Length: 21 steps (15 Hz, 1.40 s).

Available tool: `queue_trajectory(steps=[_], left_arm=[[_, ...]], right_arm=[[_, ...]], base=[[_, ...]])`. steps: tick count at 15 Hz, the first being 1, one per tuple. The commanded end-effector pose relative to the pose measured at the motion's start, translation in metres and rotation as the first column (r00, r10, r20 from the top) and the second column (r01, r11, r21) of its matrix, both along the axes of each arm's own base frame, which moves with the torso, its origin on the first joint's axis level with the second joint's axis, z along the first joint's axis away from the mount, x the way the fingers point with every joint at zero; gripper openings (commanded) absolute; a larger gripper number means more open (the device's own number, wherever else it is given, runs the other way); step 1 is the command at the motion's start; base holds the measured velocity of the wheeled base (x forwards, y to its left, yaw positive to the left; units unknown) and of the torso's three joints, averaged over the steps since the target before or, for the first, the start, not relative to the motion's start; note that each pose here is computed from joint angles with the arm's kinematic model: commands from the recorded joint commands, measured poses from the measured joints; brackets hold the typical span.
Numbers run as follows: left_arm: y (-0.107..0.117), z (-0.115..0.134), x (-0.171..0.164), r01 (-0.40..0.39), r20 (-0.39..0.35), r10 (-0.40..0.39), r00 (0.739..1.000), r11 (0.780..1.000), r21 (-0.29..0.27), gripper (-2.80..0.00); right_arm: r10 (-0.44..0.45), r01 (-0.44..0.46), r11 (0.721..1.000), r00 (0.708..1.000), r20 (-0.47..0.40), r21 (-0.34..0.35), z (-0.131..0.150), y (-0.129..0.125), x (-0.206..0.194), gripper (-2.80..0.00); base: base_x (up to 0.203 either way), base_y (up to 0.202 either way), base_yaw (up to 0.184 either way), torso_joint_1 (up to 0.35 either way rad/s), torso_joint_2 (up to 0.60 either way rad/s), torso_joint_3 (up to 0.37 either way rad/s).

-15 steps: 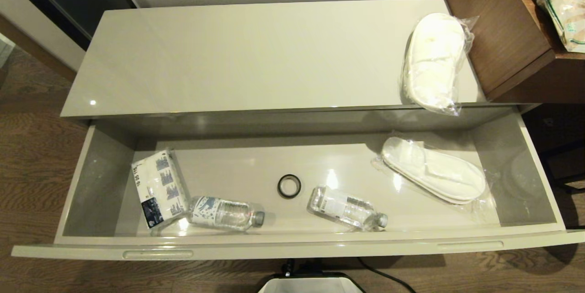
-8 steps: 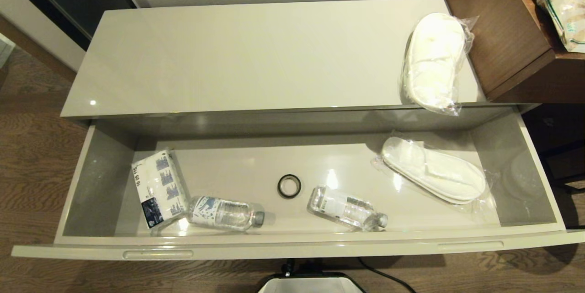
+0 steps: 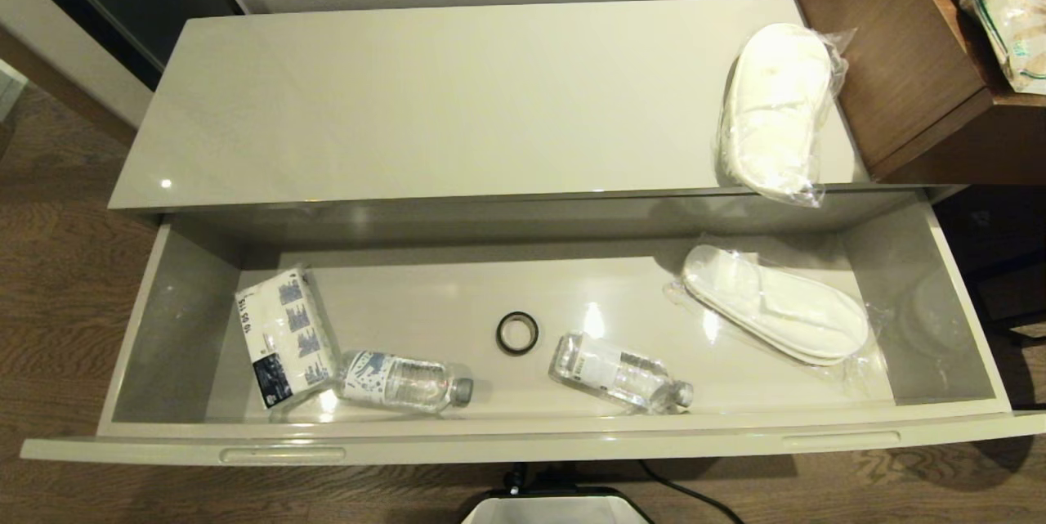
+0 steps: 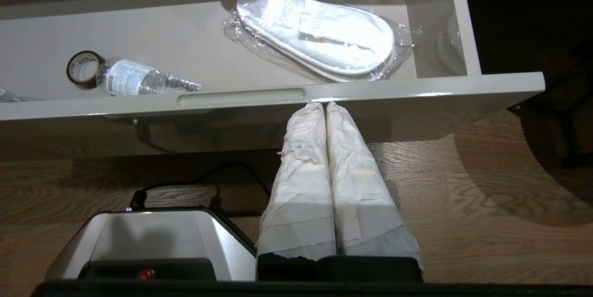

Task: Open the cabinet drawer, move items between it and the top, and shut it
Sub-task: Take out the mineral water from the drawer

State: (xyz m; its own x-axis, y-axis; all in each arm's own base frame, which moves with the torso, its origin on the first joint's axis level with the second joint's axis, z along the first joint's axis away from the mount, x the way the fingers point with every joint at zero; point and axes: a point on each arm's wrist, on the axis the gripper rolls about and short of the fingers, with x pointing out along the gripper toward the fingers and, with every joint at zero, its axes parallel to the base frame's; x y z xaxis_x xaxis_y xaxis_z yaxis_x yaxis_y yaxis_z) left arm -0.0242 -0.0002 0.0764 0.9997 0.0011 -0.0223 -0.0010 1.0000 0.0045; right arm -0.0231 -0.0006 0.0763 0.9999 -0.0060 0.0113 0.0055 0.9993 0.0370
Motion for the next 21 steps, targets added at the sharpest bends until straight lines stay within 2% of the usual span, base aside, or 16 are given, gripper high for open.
queue_trajectory(steps=[1, 3, 7, 9, 12, 21], left_arm=[[0.0, 0.0001, 0.0, 0.0, 0.001, 0.0, 1.0, 1.0, 0.0, -2.8], [0.0, 0.0001, 0.0, 0.0, 0.001, 0.0, 1.0, 1.0, 0.002, -2.8], [-0.0001, -0.0003, 0.0, 0.005, -0.002, -0.005, 1.0, 0.999, 0.049, -2.8], [-0.0001, -0.0009, 0.0001, 0.005, -0.005, -0.005, 1.0, 0.999, 0.047, -2.8], [-0.0002, -0.0012, 0.0004, 0.01, -0.005, -0.01, 1.0, 0.994, 0.108, -2.8], [-0.0002, -0.0007, 0.0011, 0.013, 0.014, -0.015, 1.0, 0.992, 0.125, -2.8]], right_arm=[[0.0, 0.0, 1.0, 1.0, 0.011, 0.0, -0.0013, 0.0, -0.0008, -2.8], [0.0, 0.0, 1.0, 1.0, 0.01, 0.0, -0.0013, 0.0, -0.0008, -2.8], [0.0, 0.0, 1.0, 1.0, 0.01, 0.0, -0.0013, 0.0, -0.0008, -2.8], [0.0, 0.0, 1.0, 1.0, 0.011, 0.0, -0.0013, 0.0, -0.0008, -2.8], [0.0, 0.0, 1.0, 1.0, 0.012, 0.0, -0.0013, 0.0, -0.0009, -2.8], [0.0, 0.0, 1.0, 1.0, 0.01, 0.0, -0.0013, 0.0, -0.0008, -2.8]], base=[[0.0, 0.0, 0.0, 0.0, 0.0, 0.0], [0.0, 0.0, 0.0, 0.0, 0.0, 0.0], [0.0, 0.0, 0.0, 0.0, 0.0, 0.0], [0.0, 0.0, 0.0, 0.0, 0.0, 0.0], [0.0, 0.0, 0.0, 0.0, 0.0, 0.0], [0.0, 0.0, 0.0, 0.0, 0.0, 0.0]])
